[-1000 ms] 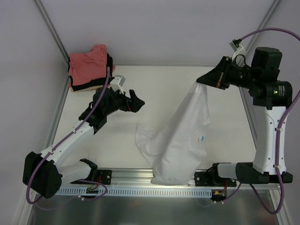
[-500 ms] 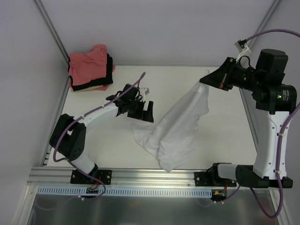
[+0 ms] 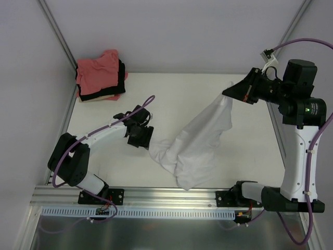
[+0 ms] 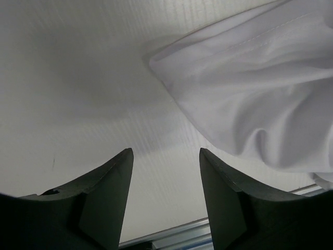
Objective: Fold and stack the t-shirts
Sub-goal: Flatten out the tshirt
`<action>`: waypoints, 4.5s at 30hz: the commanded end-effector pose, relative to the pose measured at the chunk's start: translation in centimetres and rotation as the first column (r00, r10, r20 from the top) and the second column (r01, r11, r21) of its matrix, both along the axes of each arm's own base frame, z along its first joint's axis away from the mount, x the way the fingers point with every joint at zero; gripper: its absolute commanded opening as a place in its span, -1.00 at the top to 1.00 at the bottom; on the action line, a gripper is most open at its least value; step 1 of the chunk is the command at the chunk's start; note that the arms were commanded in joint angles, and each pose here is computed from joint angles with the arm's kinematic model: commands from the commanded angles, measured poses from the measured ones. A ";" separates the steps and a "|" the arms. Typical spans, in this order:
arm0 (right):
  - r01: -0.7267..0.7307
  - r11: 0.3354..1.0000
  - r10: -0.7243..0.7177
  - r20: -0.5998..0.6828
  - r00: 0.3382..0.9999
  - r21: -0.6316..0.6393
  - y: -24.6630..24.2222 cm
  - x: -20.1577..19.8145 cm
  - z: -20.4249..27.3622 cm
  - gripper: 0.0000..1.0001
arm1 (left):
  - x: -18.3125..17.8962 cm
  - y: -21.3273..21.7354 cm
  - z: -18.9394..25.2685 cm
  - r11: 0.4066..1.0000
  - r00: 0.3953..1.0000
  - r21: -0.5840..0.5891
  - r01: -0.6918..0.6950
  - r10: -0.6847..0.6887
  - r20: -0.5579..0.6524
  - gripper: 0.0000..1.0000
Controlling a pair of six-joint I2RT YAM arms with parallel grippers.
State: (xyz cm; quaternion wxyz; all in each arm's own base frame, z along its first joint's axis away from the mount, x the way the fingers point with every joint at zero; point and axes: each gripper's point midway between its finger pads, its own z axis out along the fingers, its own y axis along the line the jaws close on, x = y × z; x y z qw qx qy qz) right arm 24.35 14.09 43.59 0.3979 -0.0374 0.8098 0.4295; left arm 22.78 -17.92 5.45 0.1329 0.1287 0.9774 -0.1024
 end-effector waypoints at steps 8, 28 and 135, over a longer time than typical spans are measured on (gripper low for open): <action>-0.035 0.999 0.032 0.097 0.995 0.032 0.4 -1.6 2.2 0.99 | 1.7 -0.1 0.2 0.999 0.991 -0.041 -0.020 0.025 0.132 -0.21; -0.048 0.998 0.044 0.093 0.995 0.044 0.6 -1.5 2.1 0.99 | 3.9 -4.6 -4.4 0.994 0.996 -0.102 0.050 -0.043 0.076 -0.25; 0.176 0.969 -0.238 -0.464 0.853 -0.172 -3.0 -15.5 -30.5 0.99 | 12.9 -17.4 -0.8 0.861 0.863 -0.062 0.505 -0.503 0.044 -0.87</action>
